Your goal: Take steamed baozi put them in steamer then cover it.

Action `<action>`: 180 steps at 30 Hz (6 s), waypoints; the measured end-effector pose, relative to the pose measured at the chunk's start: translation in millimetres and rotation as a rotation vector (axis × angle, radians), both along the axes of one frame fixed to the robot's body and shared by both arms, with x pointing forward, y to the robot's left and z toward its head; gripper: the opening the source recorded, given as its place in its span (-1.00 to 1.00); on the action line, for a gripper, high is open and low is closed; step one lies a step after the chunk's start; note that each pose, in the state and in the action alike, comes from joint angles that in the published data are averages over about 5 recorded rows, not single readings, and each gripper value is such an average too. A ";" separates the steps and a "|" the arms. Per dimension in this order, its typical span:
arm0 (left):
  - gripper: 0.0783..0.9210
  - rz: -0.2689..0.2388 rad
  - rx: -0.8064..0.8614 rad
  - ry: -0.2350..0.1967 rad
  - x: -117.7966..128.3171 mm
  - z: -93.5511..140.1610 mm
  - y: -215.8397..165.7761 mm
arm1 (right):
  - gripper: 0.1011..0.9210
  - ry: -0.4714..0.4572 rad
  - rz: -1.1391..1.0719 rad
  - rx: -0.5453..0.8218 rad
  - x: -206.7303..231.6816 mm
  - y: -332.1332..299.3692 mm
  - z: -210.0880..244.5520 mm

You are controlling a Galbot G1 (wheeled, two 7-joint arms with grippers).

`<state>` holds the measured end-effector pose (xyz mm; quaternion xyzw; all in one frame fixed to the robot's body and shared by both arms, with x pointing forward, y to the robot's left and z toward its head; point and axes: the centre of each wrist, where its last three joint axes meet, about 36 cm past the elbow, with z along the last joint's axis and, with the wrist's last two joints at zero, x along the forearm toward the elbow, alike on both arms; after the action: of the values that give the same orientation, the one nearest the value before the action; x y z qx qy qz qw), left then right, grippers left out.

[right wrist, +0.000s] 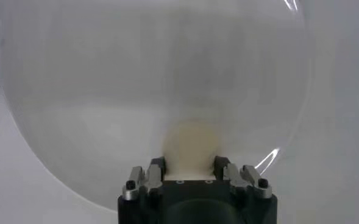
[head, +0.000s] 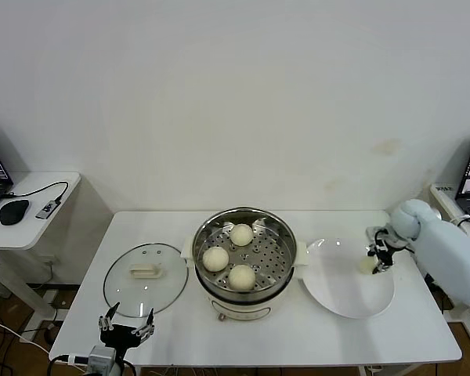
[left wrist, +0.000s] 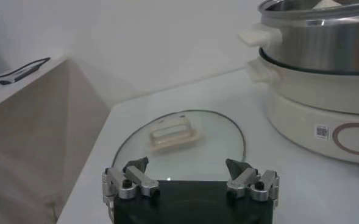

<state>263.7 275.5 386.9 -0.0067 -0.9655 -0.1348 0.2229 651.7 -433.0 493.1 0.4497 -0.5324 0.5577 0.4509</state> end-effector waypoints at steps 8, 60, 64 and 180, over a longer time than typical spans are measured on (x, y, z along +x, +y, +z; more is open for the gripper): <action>0.77 -0.009 0.005 -0.036 6.6 9.3 -1.1 | -0.03 -0.044 0.020 0.082 -0.5 35.7 83.9; 0.77 -0.005 -0.014 -0.116 13.8 34.1 -2.9 | -0.03 0.148 0.137 0.095 15.9 320.7 109.6; 0.77 -0.004 -0.016 -0.113 14.5 32.7 -2.9 | -0.03 0.153 0.132 0.089 15.4 321.3 99.3; 0.77 -0.346 1.347 -0.202 104.6 -97.4 35.4 | 0.76 -1.035 -1.212 1.413 -328.6 68.4 -114.6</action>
<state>368.3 310.9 289.5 -0.0080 -0.6728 -0.7370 0.0632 323.1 -364.6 378.5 -0.0225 -0.9971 -0.0721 0.0089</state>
